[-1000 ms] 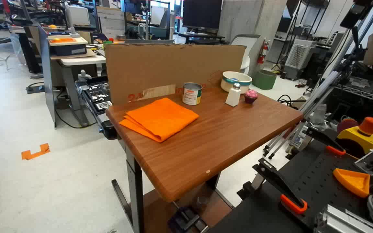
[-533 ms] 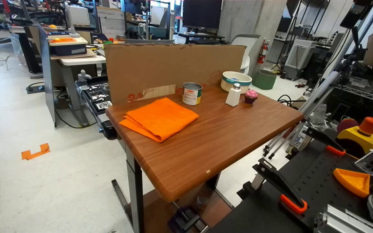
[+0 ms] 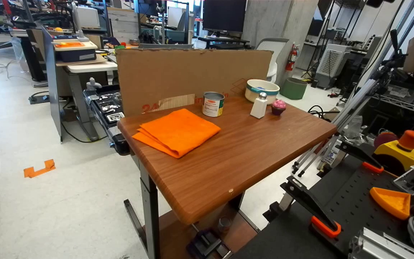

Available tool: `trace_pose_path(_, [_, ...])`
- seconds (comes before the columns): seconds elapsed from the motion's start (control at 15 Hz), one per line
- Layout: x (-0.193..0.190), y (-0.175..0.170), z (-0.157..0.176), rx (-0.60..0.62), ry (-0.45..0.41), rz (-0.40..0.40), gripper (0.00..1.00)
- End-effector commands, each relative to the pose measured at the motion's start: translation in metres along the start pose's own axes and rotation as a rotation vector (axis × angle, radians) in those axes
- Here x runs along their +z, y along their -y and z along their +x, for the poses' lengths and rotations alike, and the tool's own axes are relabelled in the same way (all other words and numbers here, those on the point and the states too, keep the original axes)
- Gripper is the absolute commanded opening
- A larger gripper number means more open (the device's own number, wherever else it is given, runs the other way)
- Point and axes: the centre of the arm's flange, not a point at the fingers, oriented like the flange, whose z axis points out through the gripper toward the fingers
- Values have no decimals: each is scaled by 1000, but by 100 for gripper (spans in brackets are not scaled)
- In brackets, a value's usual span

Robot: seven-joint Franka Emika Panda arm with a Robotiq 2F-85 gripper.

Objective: Pick the blue cube in the bowl and put it on the table

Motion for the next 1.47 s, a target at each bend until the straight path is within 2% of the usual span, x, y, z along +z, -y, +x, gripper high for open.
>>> trace_pose_path(0.0, [0, -36, 76, 19, -20, 57, 100])
trace_pose_path(0.33, [27, -79, 145, 44, -10, 103, 100])
trace_pose_path(0.8, [104, -122, 210, 108, 27, 163, 100])
trace_pose_path(1.13, [165, -141, 231, 150, 81, 152, 100])
trace_pose_path(1.4, [211, -137, 232, 148, 156, 152, 100])
